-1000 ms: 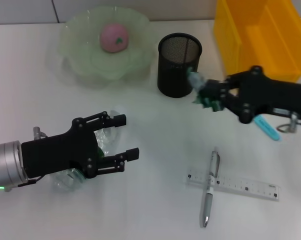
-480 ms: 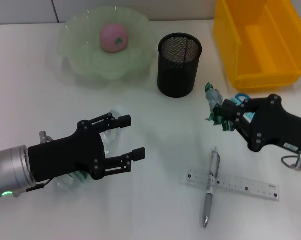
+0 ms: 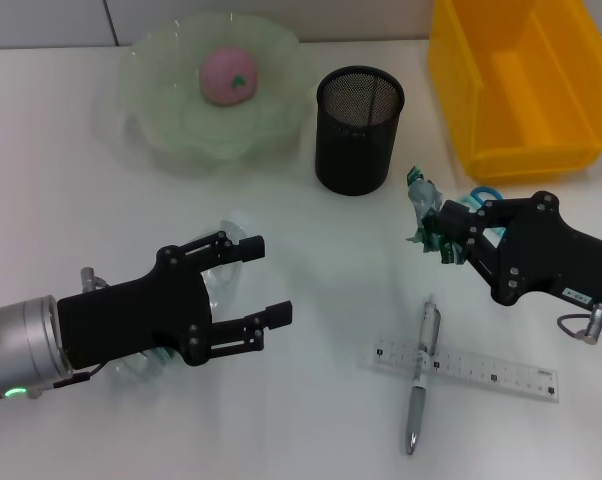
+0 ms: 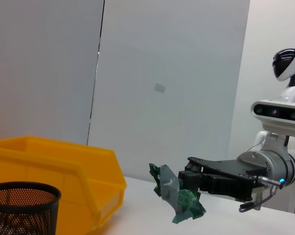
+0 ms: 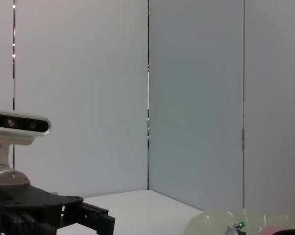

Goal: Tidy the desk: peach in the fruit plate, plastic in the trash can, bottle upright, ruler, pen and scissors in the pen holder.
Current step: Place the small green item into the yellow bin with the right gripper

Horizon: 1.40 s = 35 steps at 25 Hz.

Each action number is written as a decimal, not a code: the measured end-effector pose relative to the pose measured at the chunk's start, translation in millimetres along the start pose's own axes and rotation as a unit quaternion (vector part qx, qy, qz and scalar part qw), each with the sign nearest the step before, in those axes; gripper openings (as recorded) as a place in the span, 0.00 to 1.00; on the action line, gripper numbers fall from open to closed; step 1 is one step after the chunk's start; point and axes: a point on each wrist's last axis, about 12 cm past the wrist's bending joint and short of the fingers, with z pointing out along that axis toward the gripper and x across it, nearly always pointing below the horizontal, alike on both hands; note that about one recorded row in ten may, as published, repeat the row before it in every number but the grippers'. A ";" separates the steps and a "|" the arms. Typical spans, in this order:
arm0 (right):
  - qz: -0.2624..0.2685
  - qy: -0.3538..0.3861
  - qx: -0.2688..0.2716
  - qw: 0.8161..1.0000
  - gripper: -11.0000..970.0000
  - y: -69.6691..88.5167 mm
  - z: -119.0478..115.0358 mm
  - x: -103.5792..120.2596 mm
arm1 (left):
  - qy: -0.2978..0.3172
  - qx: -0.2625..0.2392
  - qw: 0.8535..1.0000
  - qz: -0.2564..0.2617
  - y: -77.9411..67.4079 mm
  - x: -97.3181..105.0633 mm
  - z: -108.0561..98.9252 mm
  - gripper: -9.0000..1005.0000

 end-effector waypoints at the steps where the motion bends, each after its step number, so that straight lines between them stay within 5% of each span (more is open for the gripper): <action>1: 0.000 0.000 0.001 1.000 0.05 -0.1 -0.2 0.0 | 0.000 0.000 1.000 0.000 0.0 0.0 0.0 0.79; 10: 0.005 -0.039 0.106 0.994 0.06 -9.4 -9.0 1.9 | 0.002 -0.001 1.000 0.001 0.9 -0.1 0.7 0.79; 23: 0.033 -0.079 0.307 0.948 0.07 -41.3 -4.0 5.7 | 0.002 -0.002 1.000 0.001 0.5 0.4 0.0 0.79; 35: 0.068 0.008 0.350 0.934 0.08 -76.2 32.2 11.5 | 0.000 -0.004 1.000 0.001 0.2 0.7 -0.7 0.79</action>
